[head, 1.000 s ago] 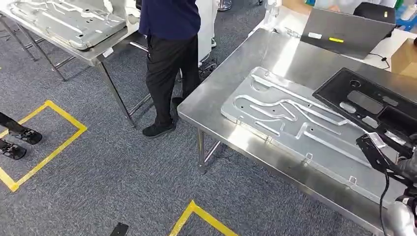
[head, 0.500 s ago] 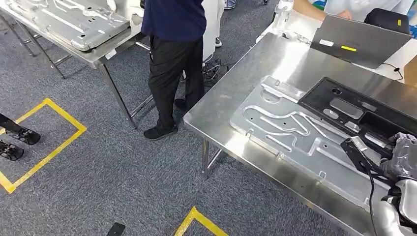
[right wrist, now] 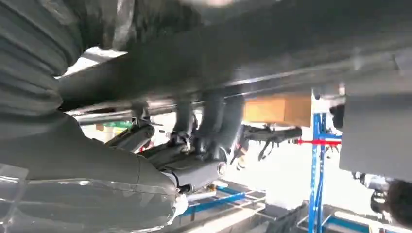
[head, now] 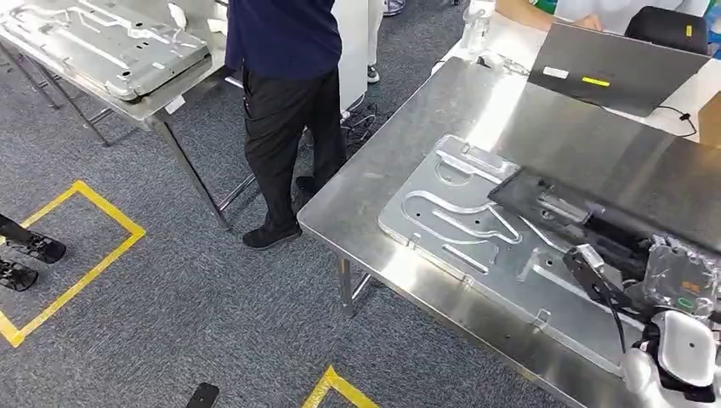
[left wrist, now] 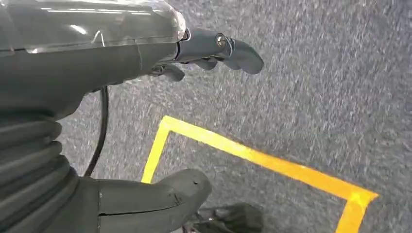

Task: Take the parts from the cabinet and place them on the table.

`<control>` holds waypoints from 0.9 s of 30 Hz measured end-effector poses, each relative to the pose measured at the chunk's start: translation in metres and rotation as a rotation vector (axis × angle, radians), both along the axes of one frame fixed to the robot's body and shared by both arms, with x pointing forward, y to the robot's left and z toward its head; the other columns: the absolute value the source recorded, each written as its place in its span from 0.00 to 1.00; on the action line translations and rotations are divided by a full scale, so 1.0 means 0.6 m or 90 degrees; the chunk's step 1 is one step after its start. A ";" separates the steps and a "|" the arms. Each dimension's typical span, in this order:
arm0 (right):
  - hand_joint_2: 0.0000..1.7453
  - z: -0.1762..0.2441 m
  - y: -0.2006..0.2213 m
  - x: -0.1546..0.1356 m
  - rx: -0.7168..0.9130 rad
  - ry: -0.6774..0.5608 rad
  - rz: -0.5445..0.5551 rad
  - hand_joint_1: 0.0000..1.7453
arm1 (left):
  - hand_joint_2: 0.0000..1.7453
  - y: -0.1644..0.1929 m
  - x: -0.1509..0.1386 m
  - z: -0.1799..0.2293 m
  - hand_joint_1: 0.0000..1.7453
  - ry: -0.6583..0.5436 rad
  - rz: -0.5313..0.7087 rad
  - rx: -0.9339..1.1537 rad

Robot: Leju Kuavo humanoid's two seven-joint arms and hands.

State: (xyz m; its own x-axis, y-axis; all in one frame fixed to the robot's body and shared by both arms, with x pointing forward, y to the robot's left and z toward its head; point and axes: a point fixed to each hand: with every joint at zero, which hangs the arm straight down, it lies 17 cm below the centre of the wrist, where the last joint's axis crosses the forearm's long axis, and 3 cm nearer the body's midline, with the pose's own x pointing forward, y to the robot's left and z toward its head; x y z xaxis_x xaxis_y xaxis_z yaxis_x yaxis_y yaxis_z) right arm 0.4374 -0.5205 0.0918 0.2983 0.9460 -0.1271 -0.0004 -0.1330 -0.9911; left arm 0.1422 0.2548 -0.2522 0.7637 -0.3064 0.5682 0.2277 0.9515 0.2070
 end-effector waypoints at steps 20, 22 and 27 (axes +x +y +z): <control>0.00 -0.028 0.006 -0.010 0.008 0.014 -0.001 0.00 | 0.00 0.003 -0.002 -0.002 0.00 0.008 0.020 -0.009; 0.00 -0.028 0.006 -0.009 0.008 0.013 -0.002 0.00 | 0.00 0.002 -0.002 -0.001 0.00 0.008 0.022 -0.015; 0.00 -0.029 0.008 -0.009 0.011 0.013 0.000 0.00 | 0.00 -0.003 -0.003 0.000 0.00 0.005 0.033 -0.034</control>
State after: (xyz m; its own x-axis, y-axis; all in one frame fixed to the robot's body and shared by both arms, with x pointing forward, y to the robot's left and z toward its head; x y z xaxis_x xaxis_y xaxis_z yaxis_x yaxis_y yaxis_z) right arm 0.4318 -0.5159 0.0745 0.2959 0.9481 -0.1168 -0.0214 -0.1157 -0.9931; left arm 0.1406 0.2529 -0.2521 0.7825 -0.2353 0.5765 0.1786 0.9718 0.1543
